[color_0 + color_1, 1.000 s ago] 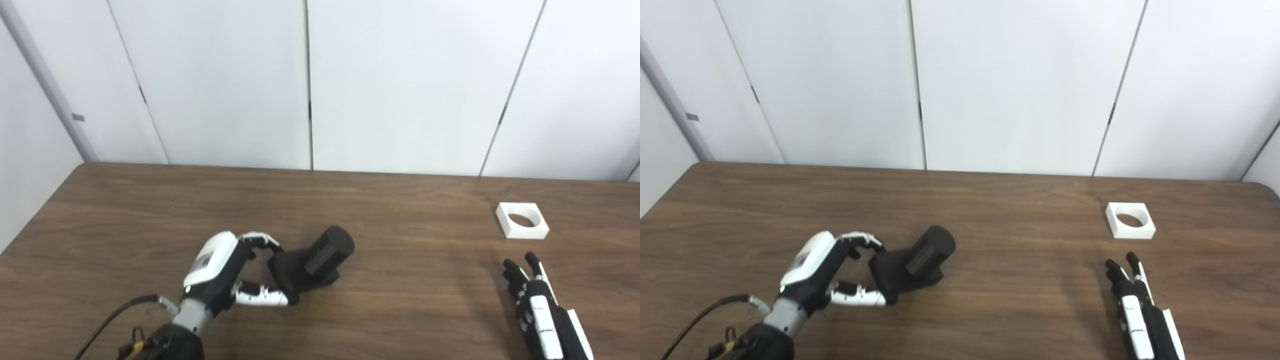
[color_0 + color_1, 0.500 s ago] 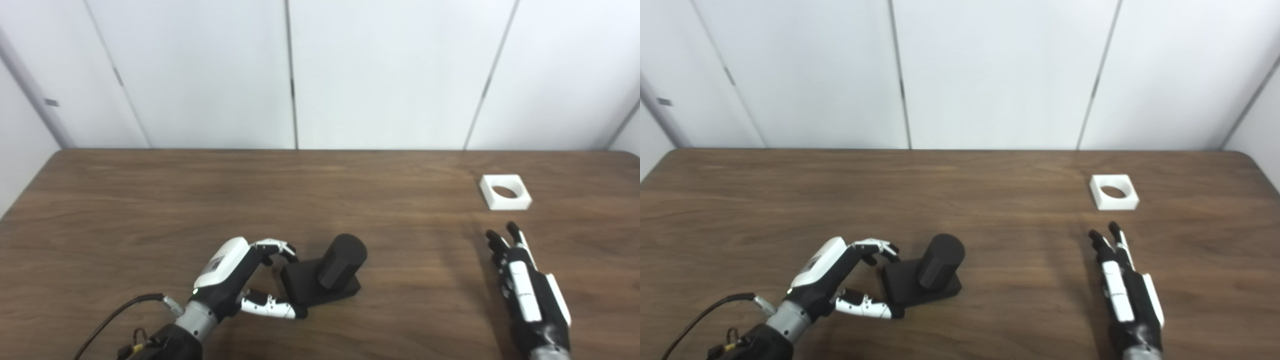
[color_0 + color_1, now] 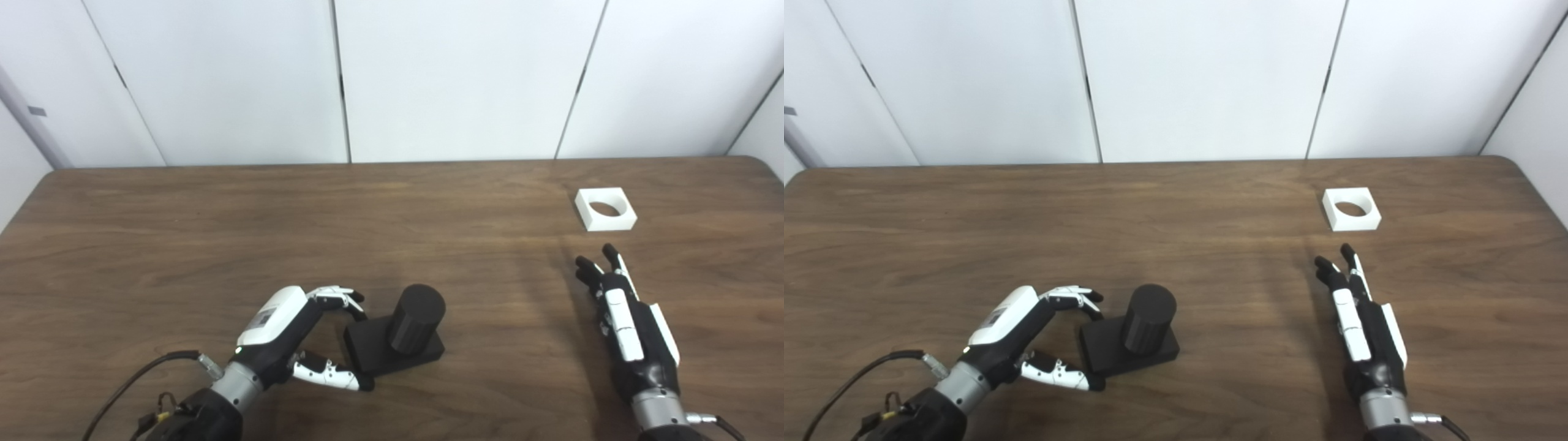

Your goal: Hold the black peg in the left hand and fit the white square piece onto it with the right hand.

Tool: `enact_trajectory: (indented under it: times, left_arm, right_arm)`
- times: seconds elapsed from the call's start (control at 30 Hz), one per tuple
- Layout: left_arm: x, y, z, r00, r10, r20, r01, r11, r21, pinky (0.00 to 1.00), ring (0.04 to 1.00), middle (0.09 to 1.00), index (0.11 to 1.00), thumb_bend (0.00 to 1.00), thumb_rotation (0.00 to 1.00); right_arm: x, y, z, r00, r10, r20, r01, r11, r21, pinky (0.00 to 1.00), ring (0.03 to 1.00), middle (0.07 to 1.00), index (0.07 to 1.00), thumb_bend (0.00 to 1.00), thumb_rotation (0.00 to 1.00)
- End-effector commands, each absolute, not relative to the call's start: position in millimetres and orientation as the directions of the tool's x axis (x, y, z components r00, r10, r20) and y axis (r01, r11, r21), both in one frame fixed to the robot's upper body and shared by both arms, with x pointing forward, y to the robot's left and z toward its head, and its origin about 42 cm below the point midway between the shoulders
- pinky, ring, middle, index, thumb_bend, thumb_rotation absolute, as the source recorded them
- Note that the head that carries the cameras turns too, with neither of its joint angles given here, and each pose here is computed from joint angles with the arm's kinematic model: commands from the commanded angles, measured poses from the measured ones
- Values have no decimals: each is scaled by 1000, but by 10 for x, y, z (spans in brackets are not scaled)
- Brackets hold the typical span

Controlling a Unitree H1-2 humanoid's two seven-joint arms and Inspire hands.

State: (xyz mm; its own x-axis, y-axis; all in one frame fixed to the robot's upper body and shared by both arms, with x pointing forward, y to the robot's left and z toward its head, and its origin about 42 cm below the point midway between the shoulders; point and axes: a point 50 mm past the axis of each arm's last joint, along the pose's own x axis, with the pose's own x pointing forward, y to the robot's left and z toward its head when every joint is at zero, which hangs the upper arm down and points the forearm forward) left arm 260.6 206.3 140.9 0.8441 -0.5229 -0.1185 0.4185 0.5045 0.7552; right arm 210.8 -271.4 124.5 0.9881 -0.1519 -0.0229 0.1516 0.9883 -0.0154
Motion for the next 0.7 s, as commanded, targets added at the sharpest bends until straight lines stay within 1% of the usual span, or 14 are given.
enact_trajectory:
  times: [0.0,0.07,0.1,0.27,0.4,0.67]
  left_arm:
    - [2581,2045,1223,806,-543,-234,498,410,764,893,887,819,491,504,49]
    - [2580,2023,1186,804,-540,-248,481,347,805,969,890,813,491,505,52]
    - [2580,2011,1167,807,-534,-252,466,314,827,985,888,808,491,505,54]
    - [2600,1952,1086,823,-507,-258,413,220,884,1000,886,805,491,506,54]
    - [2647,1926,1059,823,-510,-249,388,187,902,1000,883,808,492,504,53]
    - [2755,1890,1040,793,-566,-223,379,174,909,1000,891,810,492,504,55]
  right_arm:
    - [2133,-2540,1297,988,-152,-8,152,988,36,1000,906,886,998,598,890]
    - [2136,-2538,1307,989,-150,-6,151,988,40,1000,902,884,997,614,887]
    - [2138,-2535,1310,989,-151,-5,151,988,44,1000,905,886,998,618,884]
    - [2138,-2522,1319,989,-148,-8,148,988,48,1000,906,884,1000,618,881]
    - [2129,-2510,1335,989,-145,-12,145,988,46,1000,901,879,1000,633,880]
    - [2126,-2501,1359,989,-148,-8,148,988,41,1000,894,872,1000,645,875]
